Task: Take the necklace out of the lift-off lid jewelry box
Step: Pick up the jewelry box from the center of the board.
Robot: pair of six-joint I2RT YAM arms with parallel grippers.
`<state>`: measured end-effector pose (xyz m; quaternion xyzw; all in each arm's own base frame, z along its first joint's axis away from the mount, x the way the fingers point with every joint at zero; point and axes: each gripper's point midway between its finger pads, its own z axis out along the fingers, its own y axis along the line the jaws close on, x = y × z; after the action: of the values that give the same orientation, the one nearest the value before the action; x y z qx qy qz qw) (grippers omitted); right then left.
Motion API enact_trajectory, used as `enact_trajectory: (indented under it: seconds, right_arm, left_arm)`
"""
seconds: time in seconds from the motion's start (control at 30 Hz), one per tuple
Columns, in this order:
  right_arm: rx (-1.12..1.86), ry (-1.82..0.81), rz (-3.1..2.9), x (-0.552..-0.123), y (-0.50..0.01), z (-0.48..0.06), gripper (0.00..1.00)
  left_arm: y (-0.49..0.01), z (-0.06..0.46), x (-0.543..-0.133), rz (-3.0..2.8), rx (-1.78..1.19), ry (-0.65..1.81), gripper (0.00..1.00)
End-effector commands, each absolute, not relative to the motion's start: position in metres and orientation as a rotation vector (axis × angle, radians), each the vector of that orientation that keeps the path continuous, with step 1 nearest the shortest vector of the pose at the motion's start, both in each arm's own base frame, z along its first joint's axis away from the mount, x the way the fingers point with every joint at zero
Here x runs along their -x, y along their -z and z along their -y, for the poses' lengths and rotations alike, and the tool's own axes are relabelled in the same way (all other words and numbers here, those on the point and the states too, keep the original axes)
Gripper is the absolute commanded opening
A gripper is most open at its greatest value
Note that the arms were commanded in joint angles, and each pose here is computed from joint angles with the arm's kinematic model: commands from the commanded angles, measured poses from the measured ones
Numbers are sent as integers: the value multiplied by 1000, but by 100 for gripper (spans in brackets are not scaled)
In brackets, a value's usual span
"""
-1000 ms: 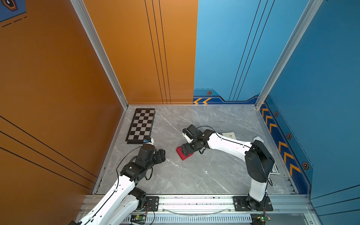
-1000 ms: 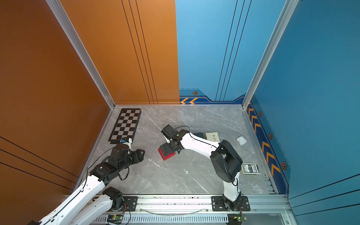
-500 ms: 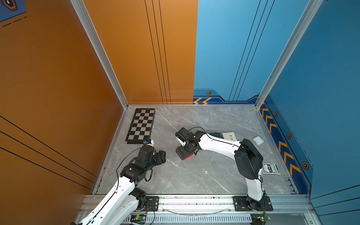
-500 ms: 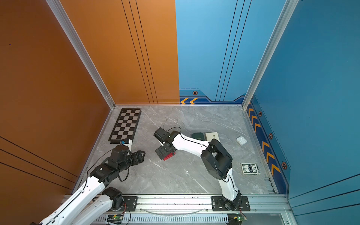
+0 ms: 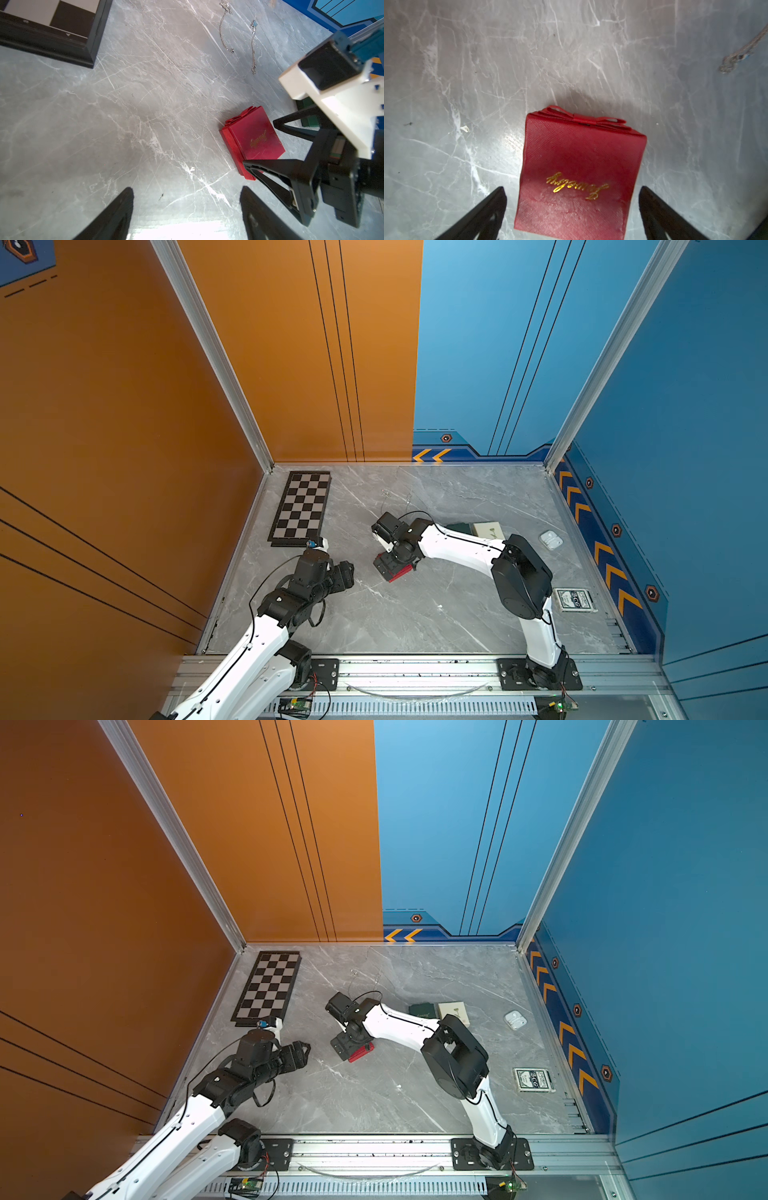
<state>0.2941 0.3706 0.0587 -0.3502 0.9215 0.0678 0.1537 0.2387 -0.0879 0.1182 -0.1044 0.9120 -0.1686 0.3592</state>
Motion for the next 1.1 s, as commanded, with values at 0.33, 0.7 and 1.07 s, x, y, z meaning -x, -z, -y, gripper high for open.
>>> enact_trajectory:
  seconds: [0.33,0.7,1.07]
  right_arm:
    - [992,-145,-2690,-299,-45,-364,99]
    - [970,-168,-2702,-301,-46,-362,93]
    - [891,-267,-2704,-306,-75,-346,87]
  left_arm:
    - [-111,89,-237,-2371,257,443,83]
    - [-110,90,-238,-2373,255,449,85]
    - [-122,107,-246,-2313,188,542,85]
